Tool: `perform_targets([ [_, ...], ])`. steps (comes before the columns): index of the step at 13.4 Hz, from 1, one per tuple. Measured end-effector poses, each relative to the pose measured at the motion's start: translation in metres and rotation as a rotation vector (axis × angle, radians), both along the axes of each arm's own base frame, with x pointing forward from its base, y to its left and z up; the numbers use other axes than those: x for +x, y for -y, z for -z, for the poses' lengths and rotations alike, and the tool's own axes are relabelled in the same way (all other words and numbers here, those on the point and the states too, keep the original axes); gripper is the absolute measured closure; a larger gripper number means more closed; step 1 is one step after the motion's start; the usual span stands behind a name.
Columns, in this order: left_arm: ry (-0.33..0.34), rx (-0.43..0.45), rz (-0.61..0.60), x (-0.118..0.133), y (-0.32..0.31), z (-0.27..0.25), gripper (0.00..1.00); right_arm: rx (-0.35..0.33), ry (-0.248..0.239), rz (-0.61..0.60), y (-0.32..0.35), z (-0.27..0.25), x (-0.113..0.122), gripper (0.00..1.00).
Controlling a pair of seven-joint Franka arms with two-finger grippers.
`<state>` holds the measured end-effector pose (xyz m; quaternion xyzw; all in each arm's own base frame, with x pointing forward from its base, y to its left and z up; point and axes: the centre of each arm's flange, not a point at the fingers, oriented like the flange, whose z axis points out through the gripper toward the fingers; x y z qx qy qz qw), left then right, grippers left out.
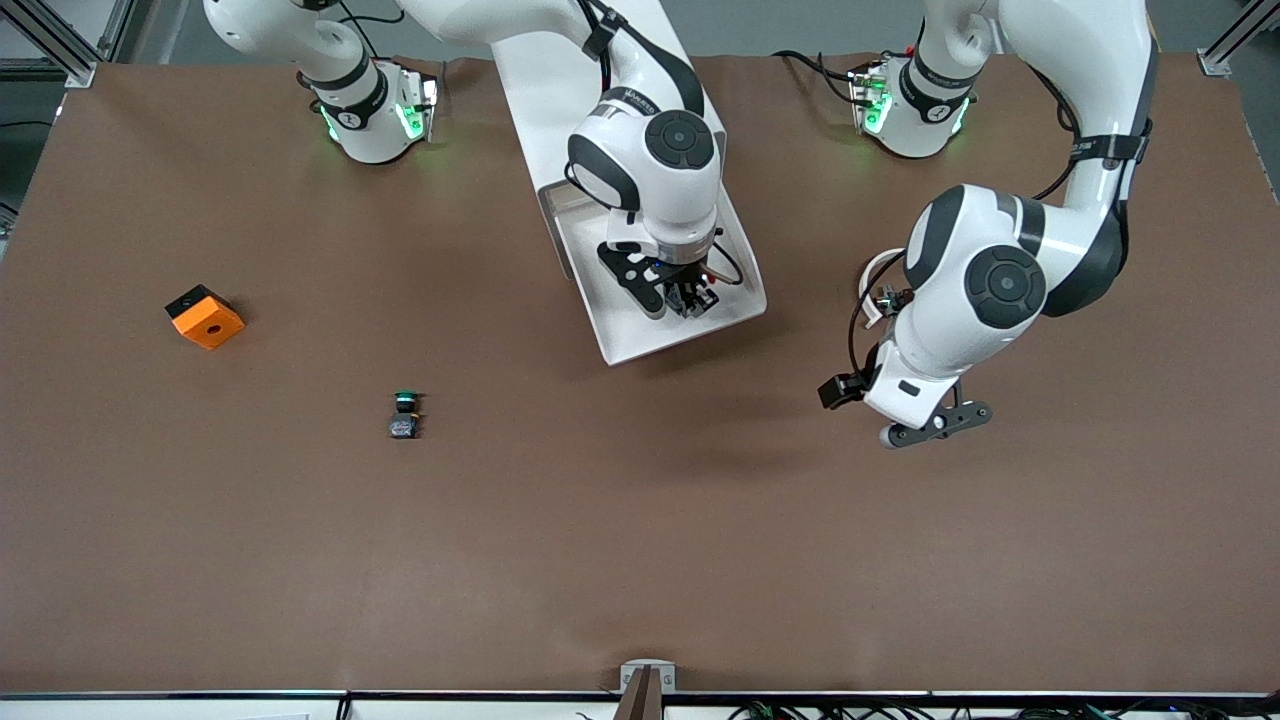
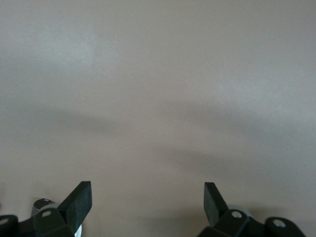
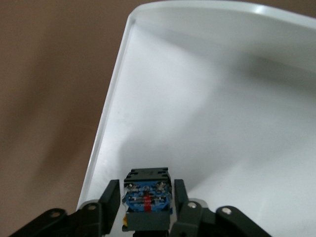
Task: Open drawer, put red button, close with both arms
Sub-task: 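Lift the right gripper out while the left gripper reaches the drawer front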
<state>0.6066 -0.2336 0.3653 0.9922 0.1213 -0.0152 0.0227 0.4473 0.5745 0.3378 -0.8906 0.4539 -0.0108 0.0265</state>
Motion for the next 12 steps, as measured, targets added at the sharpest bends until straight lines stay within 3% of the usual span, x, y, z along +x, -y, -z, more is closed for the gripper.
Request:
perform_targets([
  [4, -0.018, 0.008, 0.033, -0.007, 0.019, 0.014, 0.0, -0.007, 0.0, 0.025, 0.002, -0.01, 0.006, 0.01],
  [8, -0.009, 0.012, 0.104, -0.021, 0.065, 0.045, 0.0, -0.073, -0.045, -0.085, 0.026, -0.049, 0.033, 0.0],
  [12, -0.017, 0.013, 0.155, -0.038, 0.104, 0.077, 0.0, -0.092, -0.07, -0.254, 0.082, -0.098, 0.074, 0.0],
])
